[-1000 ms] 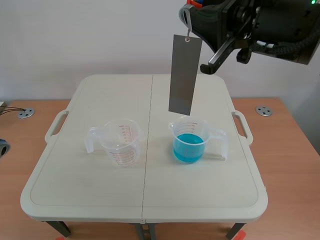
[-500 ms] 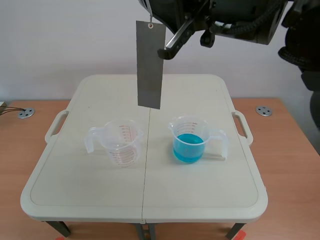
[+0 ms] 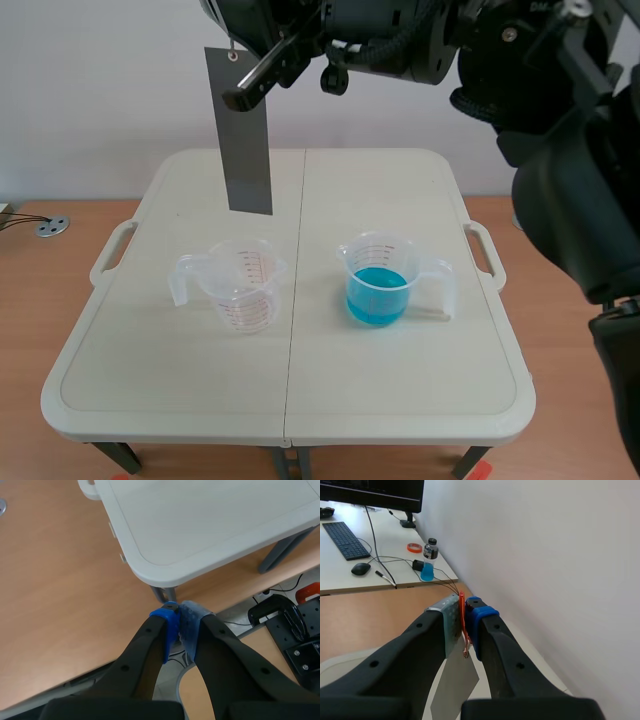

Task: Hold the metal plate by the orange handle, dip it into the blue solution, take it out and point at it, then put the plate back in the beaker on the left.
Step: 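Put the plate into the left beaker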

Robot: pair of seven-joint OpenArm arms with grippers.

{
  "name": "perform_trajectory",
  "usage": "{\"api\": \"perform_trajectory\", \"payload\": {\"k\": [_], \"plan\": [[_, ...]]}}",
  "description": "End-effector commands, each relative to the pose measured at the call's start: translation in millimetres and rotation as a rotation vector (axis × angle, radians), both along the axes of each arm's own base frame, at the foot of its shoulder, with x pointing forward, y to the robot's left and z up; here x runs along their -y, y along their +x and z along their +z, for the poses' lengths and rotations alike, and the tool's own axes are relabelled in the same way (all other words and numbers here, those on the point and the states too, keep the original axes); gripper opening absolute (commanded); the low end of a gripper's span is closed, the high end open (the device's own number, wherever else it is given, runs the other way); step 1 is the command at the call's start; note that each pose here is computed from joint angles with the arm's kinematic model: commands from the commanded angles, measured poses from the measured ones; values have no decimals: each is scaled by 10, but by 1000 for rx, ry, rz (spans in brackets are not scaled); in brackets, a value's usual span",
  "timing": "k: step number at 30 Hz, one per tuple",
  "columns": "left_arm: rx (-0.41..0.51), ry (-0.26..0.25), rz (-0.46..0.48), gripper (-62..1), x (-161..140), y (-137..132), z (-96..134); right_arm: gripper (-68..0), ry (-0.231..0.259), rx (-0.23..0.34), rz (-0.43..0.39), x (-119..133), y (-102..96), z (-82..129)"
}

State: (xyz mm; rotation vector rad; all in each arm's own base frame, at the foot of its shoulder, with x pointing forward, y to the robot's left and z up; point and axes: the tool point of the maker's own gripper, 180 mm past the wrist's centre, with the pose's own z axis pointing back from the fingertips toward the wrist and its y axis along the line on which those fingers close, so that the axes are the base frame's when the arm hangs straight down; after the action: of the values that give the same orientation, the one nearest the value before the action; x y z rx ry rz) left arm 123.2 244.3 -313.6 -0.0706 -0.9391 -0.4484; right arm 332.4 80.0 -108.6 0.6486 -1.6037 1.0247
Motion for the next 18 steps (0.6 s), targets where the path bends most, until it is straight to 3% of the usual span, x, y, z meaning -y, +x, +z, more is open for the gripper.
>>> {"api": "perform_trajectory", "payload": {"k": [1, 18], "plan": [[17, -15, -6, -594, 43, 11, 51, -660, 24, 31, 11, -37, 19, 136], [0, -18, -32, -594, 85, -22, 28, -660, 16, -49, 67, -290, 100, -114]]}}
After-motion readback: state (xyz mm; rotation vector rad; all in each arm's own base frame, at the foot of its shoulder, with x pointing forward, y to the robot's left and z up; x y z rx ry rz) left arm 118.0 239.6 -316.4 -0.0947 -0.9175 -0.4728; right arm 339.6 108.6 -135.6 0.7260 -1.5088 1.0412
